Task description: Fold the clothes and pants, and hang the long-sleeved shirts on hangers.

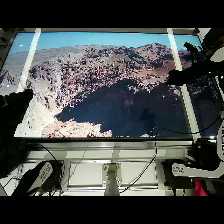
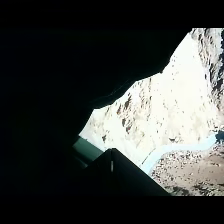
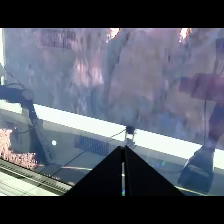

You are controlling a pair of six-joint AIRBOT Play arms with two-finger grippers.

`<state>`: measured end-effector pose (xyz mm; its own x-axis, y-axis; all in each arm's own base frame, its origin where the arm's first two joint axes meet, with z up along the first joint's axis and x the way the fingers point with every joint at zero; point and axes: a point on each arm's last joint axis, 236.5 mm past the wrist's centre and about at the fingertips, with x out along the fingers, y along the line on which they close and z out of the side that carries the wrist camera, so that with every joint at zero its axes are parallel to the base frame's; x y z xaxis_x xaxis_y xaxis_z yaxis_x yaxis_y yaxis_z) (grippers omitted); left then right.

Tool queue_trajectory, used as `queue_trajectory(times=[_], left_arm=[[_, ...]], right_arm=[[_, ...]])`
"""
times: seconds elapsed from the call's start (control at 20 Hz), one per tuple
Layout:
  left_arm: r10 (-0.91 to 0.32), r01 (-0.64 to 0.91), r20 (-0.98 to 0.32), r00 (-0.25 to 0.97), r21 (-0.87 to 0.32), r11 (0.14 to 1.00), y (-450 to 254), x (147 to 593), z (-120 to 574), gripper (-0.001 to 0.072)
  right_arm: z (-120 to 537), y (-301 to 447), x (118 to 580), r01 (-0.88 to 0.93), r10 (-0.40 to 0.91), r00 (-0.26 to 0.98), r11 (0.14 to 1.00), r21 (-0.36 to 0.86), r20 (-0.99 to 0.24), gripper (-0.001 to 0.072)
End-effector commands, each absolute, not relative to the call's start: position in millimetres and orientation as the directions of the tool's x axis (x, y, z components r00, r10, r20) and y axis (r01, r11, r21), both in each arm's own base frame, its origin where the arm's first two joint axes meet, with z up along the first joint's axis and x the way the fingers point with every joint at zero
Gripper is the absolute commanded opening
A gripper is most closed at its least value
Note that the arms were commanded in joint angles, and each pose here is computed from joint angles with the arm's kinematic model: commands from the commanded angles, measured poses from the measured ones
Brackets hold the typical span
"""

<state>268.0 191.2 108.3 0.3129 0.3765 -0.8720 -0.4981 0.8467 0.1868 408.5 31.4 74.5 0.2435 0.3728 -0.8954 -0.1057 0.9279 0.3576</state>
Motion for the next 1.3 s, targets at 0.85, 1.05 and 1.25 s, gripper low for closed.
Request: queue_trajectory(times=[0.85, 1.05, 1.25], left_arm=[[0.564, -0.437, -0.784, 0.259, 0.426, 0.792, 257.9, 296.3, 87.4, 0.0684], [0.539, -0.412, -0.815, 0.213, 0.426, 0.806, 260.2, 301.0, 61.6, 0.0684], [0.54, -0.379, -0.817, 0.201, 0.444, 0.812, 268.4, 313.1, 40.8, 0.0685]], right_arm=[[81.4, 25.9, 435.8, -0.099, 0.348, 0.358, 0.937, 0.336, -0.866, 0.0064], [89.3, 34.6, 445.1, -0.096, 0.385, 0.398, 0.92, 0.379, -0.833, 0.0064], [90.5, 36.3, 445.3, -0.098, 0.392, 0.398, 0.917, 0.386, -0.829, 0.0064]])
